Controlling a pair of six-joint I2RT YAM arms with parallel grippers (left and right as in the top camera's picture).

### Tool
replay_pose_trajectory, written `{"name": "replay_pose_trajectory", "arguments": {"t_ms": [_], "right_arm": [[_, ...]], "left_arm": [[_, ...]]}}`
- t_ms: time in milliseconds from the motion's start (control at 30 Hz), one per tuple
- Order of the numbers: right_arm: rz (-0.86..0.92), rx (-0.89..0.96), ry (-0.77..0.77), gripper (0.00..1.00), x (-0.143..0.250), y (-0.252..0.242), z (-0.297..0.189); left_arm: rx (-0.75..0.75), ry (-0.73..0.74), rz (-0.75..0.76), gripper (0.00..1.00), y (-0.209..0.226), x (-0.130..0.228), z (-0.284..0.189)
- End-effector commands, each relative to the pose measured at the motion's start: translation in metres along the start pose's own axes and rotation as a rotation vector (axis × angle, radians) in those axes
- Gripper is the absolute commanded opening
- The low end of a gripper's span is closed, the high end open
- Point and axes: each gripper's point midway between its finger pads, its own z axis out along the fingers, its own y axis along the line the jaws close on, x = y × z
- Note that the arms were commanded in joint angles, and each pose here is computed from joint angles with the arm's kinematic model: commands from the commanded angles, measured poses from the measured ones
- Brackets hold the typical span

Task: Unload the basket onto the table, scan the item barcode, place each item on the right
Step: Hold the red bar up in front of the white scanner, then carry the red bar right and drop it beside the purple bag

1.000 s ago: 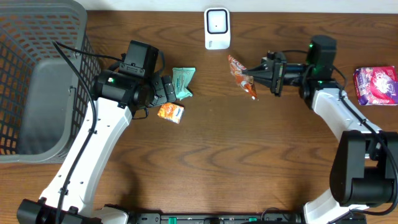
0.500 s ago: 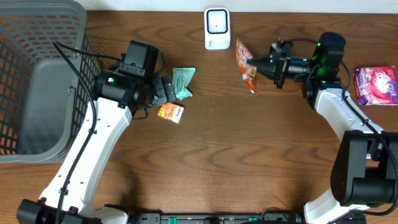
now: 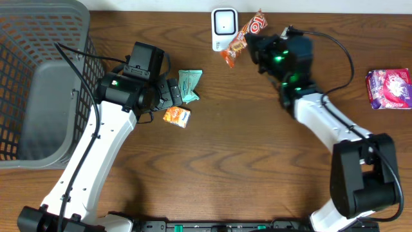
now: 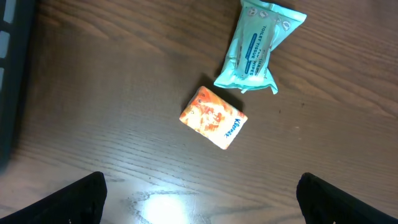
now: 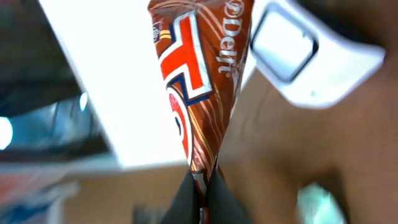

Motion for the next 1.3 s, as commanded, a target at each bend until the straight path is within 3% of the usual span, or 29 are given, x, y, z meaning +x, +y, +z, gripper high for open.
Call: {"name": "replay_pose_trajectory", "arguments": {"t_ms": [0, 133, 400, 633, 833, 1000, 1133, 1267], "right_arm": [[-0.124, 0.003, -0.306, 0.01, -0.036, 0.013, 0.001], [-0.221, -0.013, -0.299, 0.01, -0.039, 0.035, 0.027], [-0.396, 0.141, -0.211, 0.01, -0.043, 0.018, 0.099], [-0.413, 0.137, -0.170, 0.01, -0.039, 0.002, 0.135], [-0.410, 0.188, -0.153, 0.01, -0.037, -0.031, 0.145], [-0.458, 0.190, -0.146, 0.01, -0.037, -0.031, 0.145], [-0.512, 0.190, -0.185, 0.01, -0.063, -0.015, 0.132], [-0.516, 0.278, -0.243, 0.01, -0.119, -0.009, 0.098]], "left_arm": [[-0.008, -0.006, 0.007, 0.98, 0.001, -0.003, -0.001], [-0.008, -0.006, 0.007, 0.98, 0.001, -0.003, -0.001], [-0.008, -0.006, 0.007, 0.98, 0.001, -0.003, -0.001], [-0.008, -0.006, 0.007, 0.98, 0.001, -0.003, -0.001], [-0.008, -0.006, 0.007, 0.98, 0.001, -0.003, -0.001], [-0.008, -0.006, 0.007, 0.98, 0.001, -0.003, -0.001], [-0.008, -0.006, 0.007, 0.98, 0.001, -0.003, -0.001], [-0.008, -0.006, 0.007, 0.98, 0.001, -0.003, -0.001]]}}
